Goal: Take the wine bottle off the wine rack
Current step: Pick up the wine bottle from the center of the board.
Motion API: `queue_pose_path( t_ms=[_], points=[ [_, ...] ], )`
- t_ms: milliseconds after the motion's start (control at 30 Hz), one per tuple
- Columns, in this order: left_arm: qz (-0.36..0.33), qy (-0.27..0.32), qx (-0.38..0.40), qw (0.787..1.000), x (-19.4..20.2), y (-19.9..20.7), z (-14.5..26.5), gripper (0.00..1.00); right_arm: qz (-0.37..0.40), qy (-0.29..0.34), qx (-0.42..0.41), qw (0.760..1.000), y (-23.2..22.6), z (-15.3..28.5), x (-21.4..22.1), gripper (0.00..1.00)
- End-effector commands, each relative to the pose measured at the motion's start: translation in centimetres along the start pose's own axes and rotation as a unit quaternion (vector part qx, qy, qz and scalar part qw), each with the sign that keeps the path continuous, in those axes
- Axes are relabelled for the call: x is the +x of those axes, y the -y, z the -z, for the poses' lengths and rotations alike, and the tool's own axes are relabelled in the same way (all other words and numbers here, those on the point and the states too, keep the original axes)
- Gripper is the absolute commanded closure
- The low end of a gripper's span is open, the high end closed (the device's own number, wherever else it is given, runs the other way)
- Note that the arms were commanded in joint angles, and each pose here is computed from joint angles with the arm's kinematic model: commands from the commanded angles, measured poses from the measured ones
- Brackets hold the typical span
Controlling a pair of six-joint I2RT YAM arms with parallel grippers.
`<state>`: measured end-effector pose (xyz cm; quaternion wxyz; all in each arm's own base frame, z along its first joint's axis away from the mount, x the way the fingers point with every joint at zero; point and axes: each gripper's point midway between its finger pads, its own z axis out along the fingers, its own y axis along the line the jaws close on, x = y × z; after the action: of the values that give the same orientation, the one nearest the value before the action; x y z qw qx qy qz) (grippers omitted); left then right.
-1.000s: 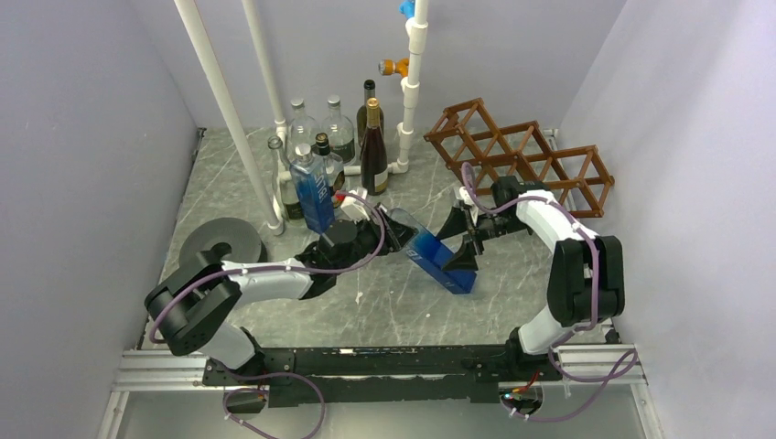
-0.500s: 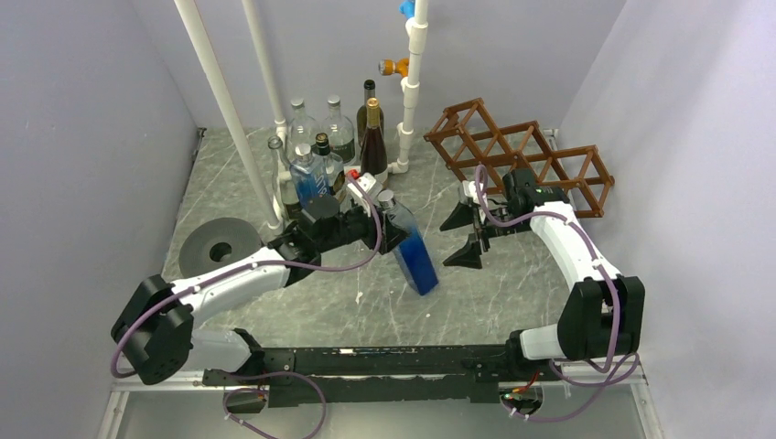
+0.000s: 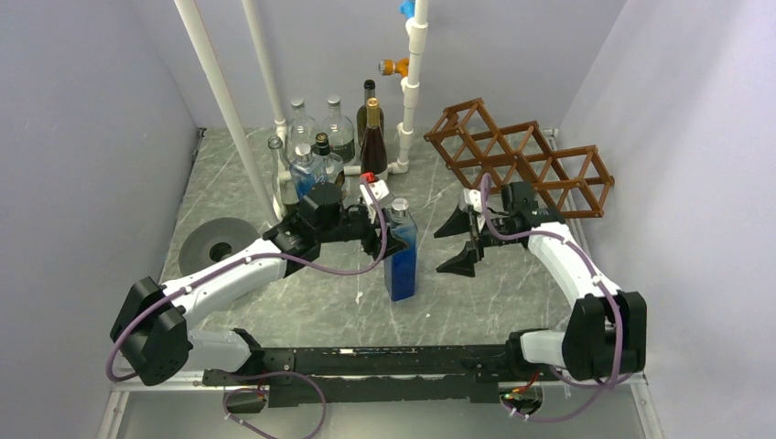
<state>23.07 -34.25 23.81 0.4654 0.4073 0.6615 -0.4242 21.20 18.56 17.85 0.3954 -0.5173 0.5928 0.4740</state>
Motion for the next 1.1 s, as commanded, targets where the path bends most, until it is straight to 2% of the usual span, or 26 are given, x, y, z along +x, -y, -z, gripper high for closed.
queue_pose_path(
  t_ms=[0, 200, 367, 467, 667, 767, 933, 1000, 1067],
  points=[
    [-0.080, 0.135, 0.075, 0.985, -9.2, 3.3, 0.4, 1.00, 0.032, 0.032, 0.017, 0.999, 1.0, -1.6, -1.9, 0.00],
    [-0.095, 0.156, 0.104, 0.978, -10.0, 4.7, -0.6, 1.00, 0.033, 0.028, 0.006, 0.999, 1.0, -3.3, -1.1, 0.00],
    [-0.098, 0.156, 0.118, 0.976, -10.0, 5.3, -1.9, 1.00, 0.054, 0.035, -0.040, 0.997, -0.6, -4.6, -0.6, 0.01],
    [-0.098, 0.159, 0.126, 0.974, -10.0, 5.5, -2.4, 1.00, 0.061, 0.031, -0.053, 0.996, -0.8, -4.9, -0.1, 0.08],
    [-0.092, 0.171, 0.122, 0.973, -10.1, 5.3, -2.5, 1.00, 0.080, 0.034, -0.074, 0.993, -1.4, -4.9, -0.4, 0.32],
    [-0.077, 0.181, 0.120, 0.973, -9.8, 5.4, -2.4, 0.92, 0.086, 0.035, -0.075, 0.993, -1.4, -4.9, -0.5, 0.46],
    [-0.038, 0.197, 0.117, 0.973, -9.1, 5.2, -2.3, 0.71, 0.088, 0.034, -0.075, 0.993, -1.3, -4.9, -0.8, 0.74],
    [-0.026, 0.209, 0.114, 0.971, -8.9, 5.0, -2.2, 0.59, 0.088, 0.036, -0.077, 0.992, -1.3, -4.9, -0.8, 0.82],
    [-0.015, 0.217, 0.111, 0.970, -8.4, 4.9, -2.2, 0.48, 0.089, 0.038, -0.079, 0.992, -1.4, -4.8, -0.9, 0.84]
  ],
)
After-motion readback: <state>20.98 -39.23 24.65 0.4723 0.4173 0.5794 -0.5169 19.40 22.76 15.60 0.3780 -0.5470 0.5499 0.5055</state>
